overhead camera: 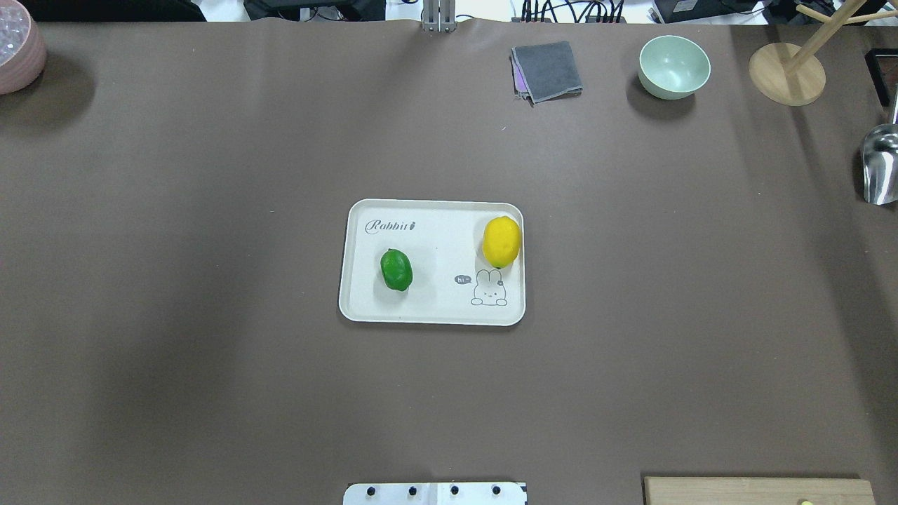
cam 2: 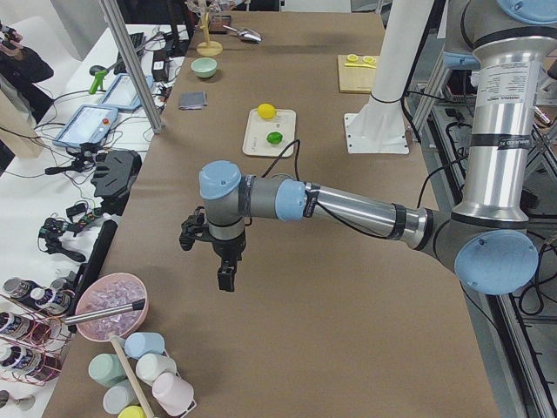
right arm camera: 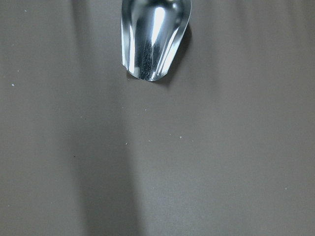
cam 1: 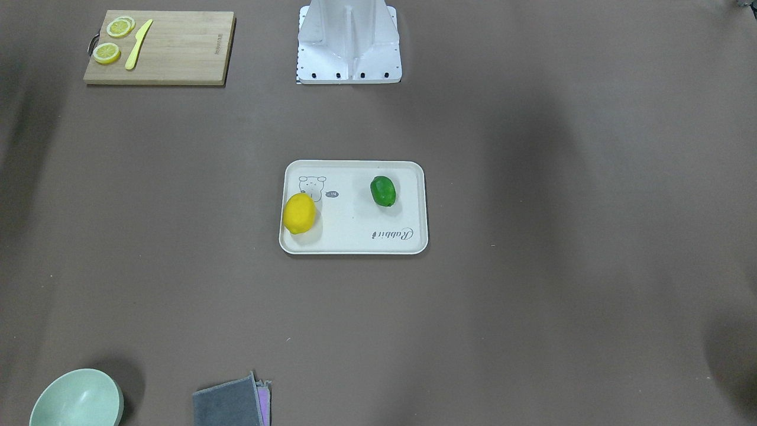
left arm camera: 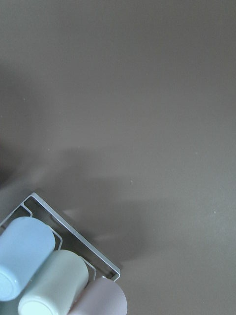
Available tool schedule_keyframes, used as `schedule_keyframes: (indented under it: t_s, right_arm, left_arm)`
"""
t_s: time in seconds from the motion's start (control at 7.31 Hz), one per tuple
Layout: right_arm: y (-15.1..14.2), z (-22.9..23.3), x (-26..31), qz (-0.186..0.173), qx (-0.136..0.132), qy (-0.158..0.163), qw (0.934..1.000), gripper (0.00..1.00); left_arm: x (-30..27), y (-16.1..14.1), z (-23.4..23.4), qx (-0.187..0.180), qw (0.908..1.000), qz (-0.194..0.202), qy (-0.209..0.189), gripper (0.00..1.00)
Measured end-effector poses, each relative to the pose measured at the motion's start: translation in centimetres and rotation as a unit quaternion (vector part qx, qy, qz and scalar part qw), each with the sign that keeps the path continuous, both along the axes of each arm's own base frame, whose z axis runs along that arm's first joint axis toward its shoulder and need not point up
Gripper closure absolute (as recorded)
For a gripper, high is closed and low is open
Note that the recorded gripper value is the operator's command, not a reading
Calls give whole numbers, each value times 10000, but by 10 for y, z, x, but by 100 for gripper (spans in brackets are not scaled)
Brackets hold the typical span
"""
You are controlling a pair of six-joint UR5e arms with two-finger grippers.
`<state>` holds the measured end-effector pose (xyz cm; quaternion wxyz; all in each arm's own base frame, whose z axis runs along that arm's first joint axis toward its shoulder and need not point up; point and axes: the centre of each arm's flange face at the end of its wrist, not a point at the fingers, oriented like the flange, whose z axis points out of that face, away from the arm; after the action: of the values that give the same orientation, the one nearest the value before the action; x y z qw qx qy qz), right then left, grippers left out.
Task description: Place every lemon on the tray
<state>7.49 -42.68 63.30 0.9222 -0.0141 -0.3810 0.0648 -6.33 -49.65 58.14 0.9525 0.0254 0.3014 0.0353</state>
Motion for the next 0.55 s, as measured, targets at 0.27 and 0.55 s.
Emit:
schedule_keyframes:
  t_s: [0.27,0.55]
  right_arm:
    - [-1,-1,0,2,-30,9,10000,0]
    - [-4,0,0,4,-53,-6,10000,0]
  left_arm:
    - [-20,23,27,-35,9999,106,120,2]
    - [-22,44,53,-90,9988,78,483,2]
